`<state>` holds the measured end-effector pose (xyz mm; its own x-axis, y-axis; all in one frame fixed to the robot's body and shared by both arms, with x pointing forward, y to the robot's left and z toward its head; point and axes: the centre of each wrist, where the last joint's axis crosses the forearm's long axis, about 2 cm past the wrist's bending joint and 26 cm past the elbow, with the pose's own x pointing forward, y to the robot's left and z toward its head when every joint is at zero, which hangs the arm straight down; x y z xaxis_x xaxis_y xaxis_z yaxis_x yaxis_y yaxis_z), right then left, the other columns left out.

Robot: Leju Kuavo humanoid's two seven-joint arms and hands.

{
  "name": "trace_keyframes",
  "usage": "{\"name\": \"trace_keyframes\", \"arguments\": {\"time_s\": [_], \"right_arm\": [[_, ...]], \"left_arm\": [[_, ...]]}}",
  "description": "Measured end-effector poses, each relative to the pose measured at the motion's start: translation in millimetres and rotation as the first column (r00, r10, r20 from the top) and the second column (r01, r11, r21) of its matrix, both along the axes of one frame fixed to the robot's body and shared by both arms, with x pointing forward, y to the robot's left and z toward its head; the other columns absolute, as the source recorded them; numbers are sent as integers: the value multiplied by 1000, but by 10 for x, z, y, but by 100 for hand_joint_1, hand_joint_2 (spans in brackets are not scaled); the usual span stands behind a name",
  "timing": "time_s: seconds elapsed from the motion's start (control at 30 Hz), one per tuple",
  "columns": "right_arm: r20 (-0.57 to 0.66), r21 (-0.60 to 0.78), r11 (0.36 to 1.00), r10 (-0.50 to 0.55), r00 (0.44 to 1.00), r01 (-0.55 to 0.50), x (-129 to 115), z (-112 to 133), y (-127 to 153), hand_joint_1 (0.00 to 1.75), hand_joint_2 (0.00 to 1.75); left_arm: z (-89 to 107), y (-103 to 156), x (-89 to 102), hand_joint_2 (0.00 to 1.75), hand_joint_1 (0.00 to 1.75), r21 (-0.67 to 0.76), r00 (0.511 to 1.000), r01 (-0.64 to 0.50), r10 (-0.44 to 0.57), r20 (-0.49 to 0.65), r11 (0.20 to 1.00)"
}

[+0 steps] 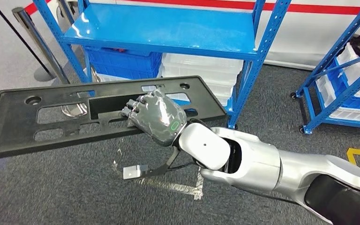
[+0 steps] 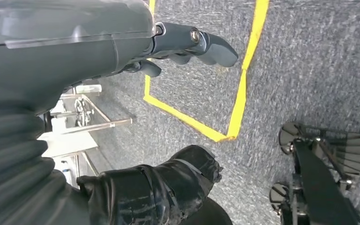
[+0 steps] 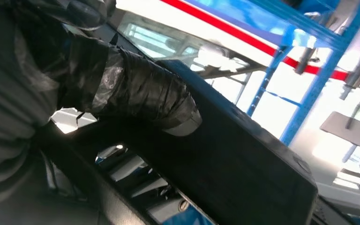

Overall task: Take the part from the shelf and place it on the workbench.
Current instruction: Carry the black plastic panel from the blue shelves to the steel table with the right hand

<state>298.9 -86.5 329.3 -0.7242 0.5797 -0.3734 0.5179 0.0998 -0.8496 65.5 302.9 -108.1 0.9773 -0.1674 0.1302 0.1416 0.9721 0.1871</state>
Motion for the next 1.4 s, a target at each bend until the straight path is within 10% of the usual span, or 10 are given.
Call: {"name": "trace_keyframes", "arguments": {"time_s": [1.4], "right_arm": [[-3,-3,1000,0,1000,0,-1,-13,3,175,175]], "left_arm": [[-4,10,-30,175,0,2,1000,-1,1,-6,1000]]}}
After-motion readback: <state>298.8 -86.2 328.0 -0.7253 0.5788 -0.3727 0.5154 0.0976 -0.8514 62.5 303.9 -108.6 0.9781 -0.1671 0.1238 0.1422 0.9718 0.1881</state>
